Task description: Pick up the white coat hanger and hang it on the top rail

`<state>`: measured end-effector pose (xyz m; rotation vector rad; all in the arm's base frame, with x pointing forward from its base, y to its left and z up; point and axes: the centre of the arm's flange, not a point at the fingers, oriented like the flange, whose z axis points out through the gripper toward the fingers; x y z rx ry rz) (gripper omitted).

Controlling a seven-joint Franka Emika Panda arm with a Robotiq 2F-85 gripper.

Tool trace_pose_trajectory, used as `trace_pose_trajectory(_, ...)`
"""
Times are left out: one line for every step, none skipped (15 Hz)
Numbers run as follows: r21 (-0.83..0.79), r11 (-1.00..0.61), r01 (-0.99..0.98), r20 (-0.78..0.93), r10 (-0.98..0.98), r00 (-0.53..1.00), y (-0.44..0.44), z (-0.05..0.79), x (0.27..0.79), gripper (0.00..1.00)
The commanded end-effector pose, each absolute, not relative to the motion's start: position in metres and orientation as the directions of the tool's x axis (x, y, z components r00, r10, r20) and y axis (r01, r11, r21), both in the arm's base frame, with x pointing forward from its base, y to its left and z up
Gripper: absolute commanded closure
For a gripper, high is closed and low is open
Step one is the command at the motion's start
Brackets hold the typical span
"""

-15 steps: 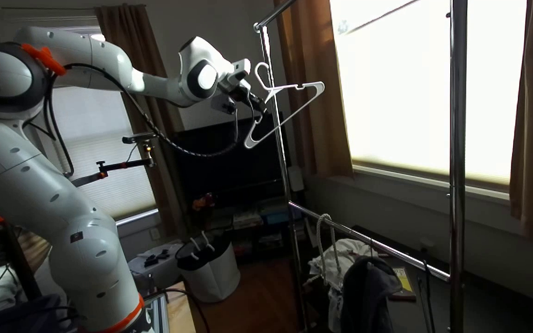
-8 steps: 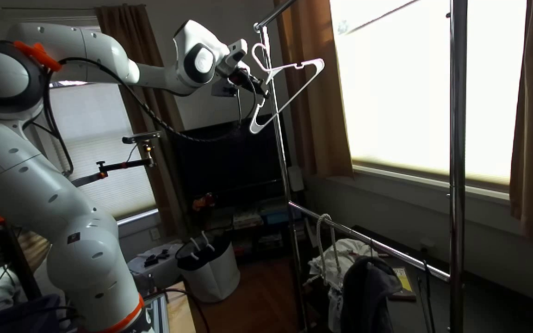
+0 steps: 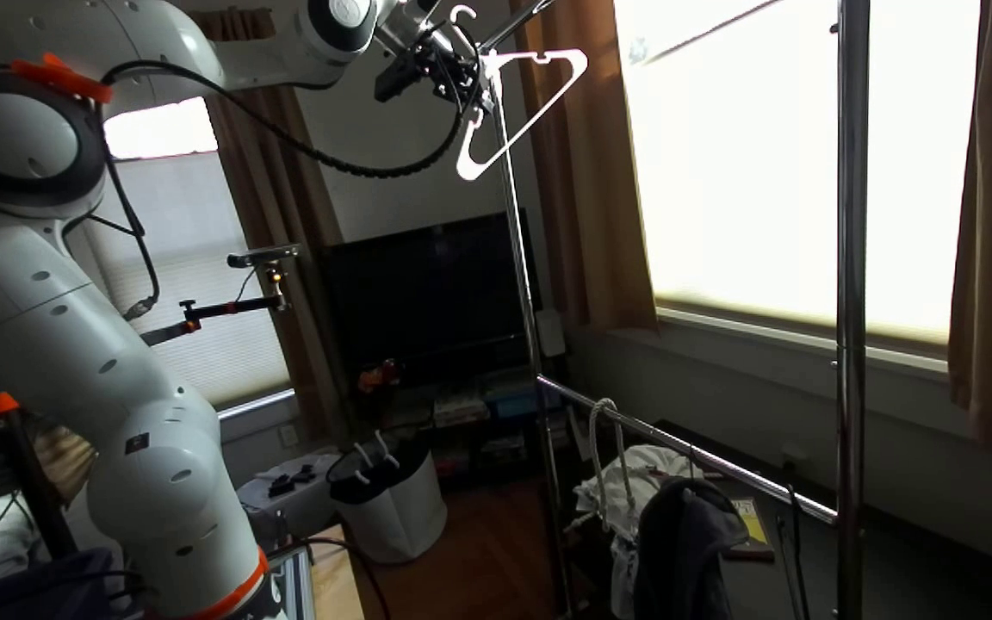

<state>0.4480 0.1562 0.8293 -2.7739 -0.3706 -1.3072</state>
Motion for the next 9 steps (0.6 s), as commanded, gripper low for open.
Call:
trace_pose_trajectory(0.065,-0.962,0.267,0.749,0.224,0.623,0.17,0.872,0.485,0.99)
trace_pose_trajectory(0.059,-0.963,0.263,0.748,0.217,0.627,0.175,0.876,0.494,0.99)
trace_pose_trajectory(0.056,-0.963,0.263,0.744,0.216,0.632,0.179,0.878,0.504,0.99)
trace_pose_trajectory(0.05,-0.963,0.265,0.739,0.214,0.638,0.181,0.88,0.513,0.99)
trace_pose_trajectory(0.042,-0.964,0.263,0.731,0.209,0.649,0.183,0.879,0.522,0.99)
trace_pose_trajectory(0.045,-0.965,0.258,0.721,0.21,0.66,0.185,0.875,0.531,0.99)
trace_pose_trajectory(0.047,-0.969,0.242,0.719,0.201,0.666,0.21,0.883,0.55,0.99)
trace_pose_trajectory(0.036,-0.971,0.238,0.715,0.192,0.673,0.213,0.881,0.558,0.99)
trace_pose_trajectory(0.029,-0.974,0.226,0.716,0.178,0.675,0.217,0.878,0.565,0.99)
